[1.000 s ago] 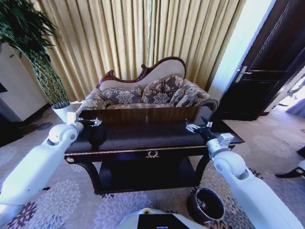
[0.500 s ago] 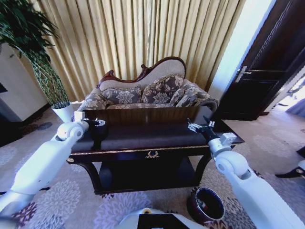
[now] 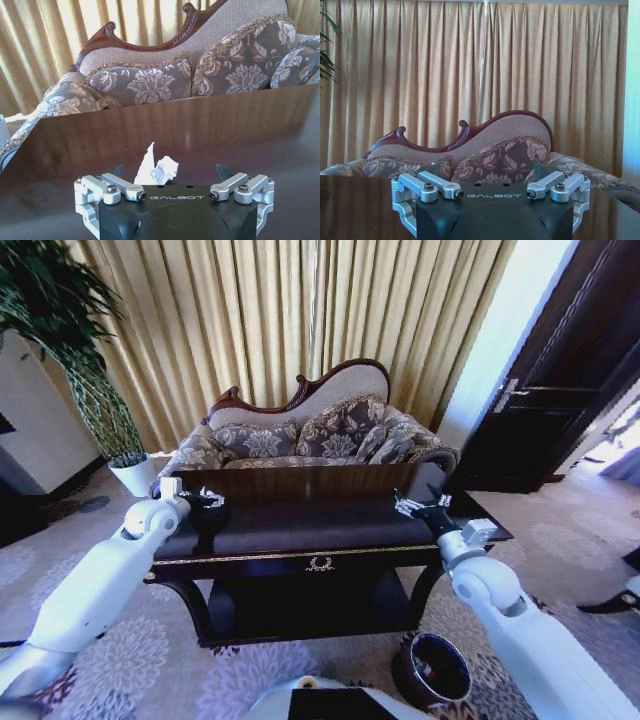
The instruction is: Move to the front of the table and place the trash on the table into the trash bin.
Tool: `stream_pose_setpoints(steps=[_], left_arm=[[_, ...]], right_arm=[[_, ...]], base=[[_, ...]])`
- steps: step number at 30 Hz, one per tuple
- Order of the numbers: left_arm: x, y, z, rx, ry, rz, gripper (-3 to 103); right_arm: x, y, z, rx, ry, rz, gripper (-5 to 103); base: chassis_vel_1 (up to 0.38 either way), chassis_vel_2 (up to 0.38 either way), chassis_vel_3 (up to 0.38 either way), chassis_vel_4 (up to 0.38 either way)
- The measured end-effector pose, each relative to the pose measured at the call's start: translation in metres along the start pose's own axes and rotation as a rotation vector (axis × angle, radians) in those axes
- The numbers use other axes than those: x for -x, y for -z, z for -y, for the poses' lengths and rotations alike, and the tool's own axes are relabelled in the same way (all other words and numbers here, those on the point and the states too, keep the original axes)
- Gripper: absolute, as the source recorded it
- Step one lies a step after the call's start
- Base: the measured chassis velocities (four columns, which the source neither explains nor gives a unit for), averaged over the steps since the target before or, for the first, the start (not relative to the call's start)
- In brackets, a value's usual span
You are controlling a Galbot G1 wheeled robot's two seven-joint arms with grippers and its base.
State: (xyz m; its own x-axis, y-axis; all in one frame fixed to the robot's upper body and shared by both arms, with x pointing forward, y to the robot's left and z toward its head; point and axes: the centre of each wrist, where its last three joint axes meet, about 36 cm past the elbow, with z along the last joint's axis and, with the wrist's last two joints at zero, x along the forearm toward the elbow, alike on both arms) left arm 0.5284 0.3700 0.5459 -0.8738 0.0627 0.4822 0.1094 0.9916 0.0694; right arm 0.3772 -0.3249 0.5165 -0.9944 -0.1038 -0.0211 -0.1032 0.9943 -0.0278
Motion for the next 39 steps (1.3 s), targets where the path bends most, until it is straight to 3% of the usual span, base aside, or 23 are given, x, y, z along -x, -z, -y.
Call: stream_pose_setpoints(steps=[8, 9, 10, 11, 15, 16, 18, 19, 20, 21, 23, 24, 27, 28, 30, 31, 32, 33, 39], left_arm=[[0.0, 0.0, -0.002, -0.008, 0.01, -0.008, 98], [0.0, 0.0, -0.002, -0.013, 0.007, -0.009, 89], [0.0, 0.0, -0.003, -0.016, 0.006, -0.009, 89], [0.0, 0.0, -0.003, -0.018, 0.006, -0.009, 72], [-0.001, 0.0, -0.003, -0.02, 0.005, -0.01, 72], [-0.001, 0.0, -0.004, -0.02, 0.004, -0.01, 61], [-0.001, 0.0, -0.005, -0.021, 0.004, -0.01, 61], [-0.001, 0.0, -0.005, -0.022, 0.003, -0.009, 50], [-0.002, 0.0, -0.006, -0.023, -0.001, -0.008, 50], [-0.002, 0.001, -0.007, -0.024, -0.006, -0.007, 39], [-0.003, 0.001, -0.007, -0.025, -0.008, -0.006, 39], [-0.004, 0.001, -0.008, -0.026, -0.009, -0.005, 29], [-0.004, 0.0, -0.009, -0.027, -0.01, -0.004, 29], [-0.005, 0.0, -0.009, -0.028, -0.01, -0.004, 18], [-0.006, -0.001, -0.01, -0.029, -0.009, -0.003, 18], [-0.007, -0.001, -0.011, -0.029, -0.008, -0.002, 7], [-0.007, -0.001, -0.011, -0.029, -0.008, -0.001, 7], [-0.008, -0.002, -0.011, -0.029, -0.007, 0.0, 1], [-0.011, -0.001, -0.012, -0.02, -0.001, 0.034, 0]], right_arm=[[0.0, 0.001, 0.001, -0.003, -0.002, 0.002, 100], [0.0, 0.001, 0.001, -0.004, -0.002, 0.003, 100], [0.0, 0.0, 0.001, -0.005, -0.003, 0.003, 100], [0.0, 0.0, 0.001, -0.005, -0.003, 0.002, 100], [0.0, 0.0, 0.001, -0.006, -0.005, 0.001, 100], [0.0, 0.0, 0.002, -0.006, -0.006, 0.001, 100], [0.0, 0.0, 0.002, -0.007, -0.007, 0.002, 100], [0.0, 0.0, 0.002, -0.007, -0.008, 0.002, 100], [0.0, 0.0, 0.003, -0.008, -0.009, 0.003, 100], [0.0, 0.0, 0.003, -0.008, -0.01, 0.003, 100], [0.001, 0.0, 0.003, -0.008, -0.011, 0.003, 100], [0.001, 0.0, 0.004, -0.009, -0.013, 0.003, 100], [0.001, -0.001, 0.004, -0.01, -0.014, 0.002, 100], [0.001, -0.001, 0.004, -0.011, -0.015, 0.003, 100], [0.001, -0.001, 0.004, -0.01, -0.015, 0.003, 100], [0.001, -0.001, 0.004, -0.01, -0.015, 0.004, 100], [0.001, -0.001, 0.004, -0.01, -0.015, 0.004, 100], [0.001, -0.001, 0.004, -0.011, -0.015, 0.004, 100], [0.0, -0.001, 0.003, -0.009, -0.015, 0.007, 100]], base=[[0.0, 0.0, 0.0, 0.0], [0.0, 0.0, 0.0, 0.0], [0.0, 0.0, 0.0, 0.0], [0.0, 0.0, 0.0, 0.0], [0.0, 0.0, 0.0, 0.0], [0.0, 0.0, 0.0, 0.0], [0.0, 0.0, 0.0, 0.0], [0.0, 0.0, 0.0, 0.0], [0.0, 0.0, 0.0, 0.0], [0.0, 0.0, 0.0, 0.0], [0.0, 0.0, 0.0, 0.0], [0.0, 0.0, 0.0, 0.0], [0.0, 0.0, 0.0, 0.0], [0.0, 0.0, 0.0, 0.0], [0.0, 0.0, 0.0, 0.0], [0.0, 0.0, 0.0, 0.0], [0.0, 0.0, 0.0, 0.0], [0.0, 0.0, 0.0, 0.0], [0.0, 0.0, 0.0, 0.0]])
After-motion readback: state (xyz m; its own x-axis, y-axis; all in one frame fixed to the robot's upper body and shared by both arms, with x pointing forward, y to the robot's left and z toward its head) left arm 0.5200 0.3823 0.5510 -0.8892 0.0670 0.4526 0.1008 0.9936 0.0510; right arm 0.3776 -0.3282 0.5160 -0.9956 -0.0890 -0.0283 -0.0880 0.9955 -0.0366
